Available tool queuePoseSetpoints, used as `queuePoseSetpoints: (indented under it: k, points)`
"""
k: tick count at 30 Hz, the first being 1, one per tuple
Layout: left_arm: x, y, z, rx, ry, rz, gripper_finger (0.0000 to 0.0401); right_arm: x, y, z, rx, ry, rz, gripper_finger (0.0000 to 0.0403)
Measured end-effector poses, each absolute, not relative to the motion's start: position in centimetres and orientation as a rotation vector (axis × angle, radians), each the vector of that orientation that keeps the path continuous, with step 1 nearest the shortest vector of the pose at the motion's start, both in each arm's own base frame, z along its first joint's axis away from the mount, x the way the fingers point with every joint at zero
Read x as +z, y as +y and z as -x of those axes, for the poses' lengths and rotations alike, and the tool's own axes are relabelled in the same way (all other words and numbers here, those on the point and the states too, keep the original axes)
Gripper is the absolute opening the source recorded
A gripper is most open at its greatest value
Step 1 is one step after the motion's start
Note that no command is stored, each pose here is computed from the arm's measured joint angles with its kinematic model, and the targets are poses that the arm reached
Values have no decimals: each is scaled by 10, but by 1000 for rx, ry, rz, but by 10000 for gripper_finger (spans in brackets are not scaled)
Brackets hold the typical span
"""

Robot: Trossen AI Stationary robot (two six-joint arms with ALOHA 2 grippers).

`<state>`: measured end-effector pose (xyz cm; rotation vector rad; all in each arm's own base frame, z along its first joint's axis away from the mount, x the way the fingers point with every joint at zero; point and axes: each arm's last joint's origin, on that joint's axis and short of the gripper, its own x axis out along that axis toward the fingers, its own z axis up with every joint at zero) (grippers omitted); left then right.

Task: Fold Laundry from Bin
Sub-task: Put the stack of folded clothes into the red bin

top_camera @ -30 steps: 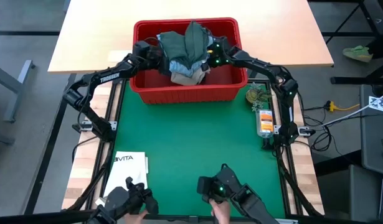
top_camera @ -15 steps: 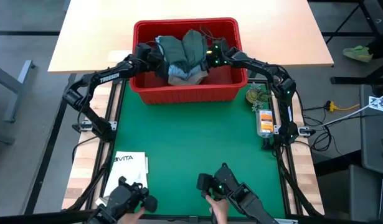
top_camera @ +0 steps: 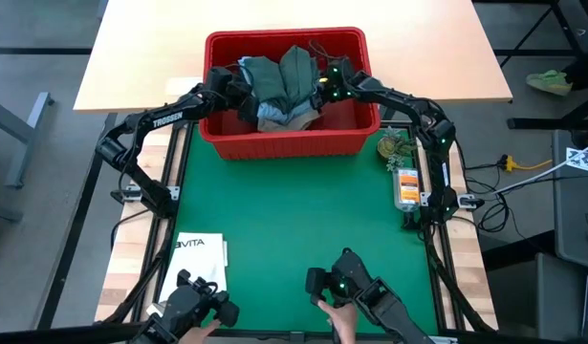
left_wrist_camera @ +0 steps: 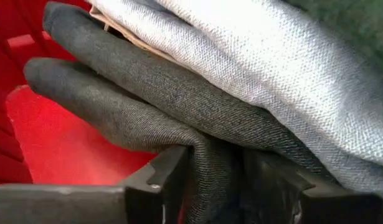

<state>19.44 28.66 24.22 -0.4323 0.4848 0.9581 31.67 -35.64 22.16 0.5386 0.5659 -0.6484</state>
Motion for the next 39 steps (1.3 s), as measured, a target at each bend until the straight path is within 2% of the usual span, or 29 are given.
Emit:
queuePoseSetpoints:
  k: [4, 9, 20, 26, 33, 39]
  points:
    - [246, 285, -193, 968, 506, 380, 165, 222, -361, -311, -607, 554, -561, 154]
    - [260, 279, -188, 972, 494, 315, 176, 222, -368, -301, -544, 535, -599, 153]
    - [288, 267, -178, 1002, 460, 182, 167, 230, -370, -297, -551, 519, -554, 148]
    - [301, 259, -176, 950, 405, 175, 159, 238, -369, -295, -556, 538, -443, 147]
    - [306, 252, -180, 889, 381, 175, 147, 267, -362, -287, -625, 540, -269, 147]
    - [306, 252, -180, 929, 389, 167, 137, 300, -353, -277, -693, 516, -148, 147]
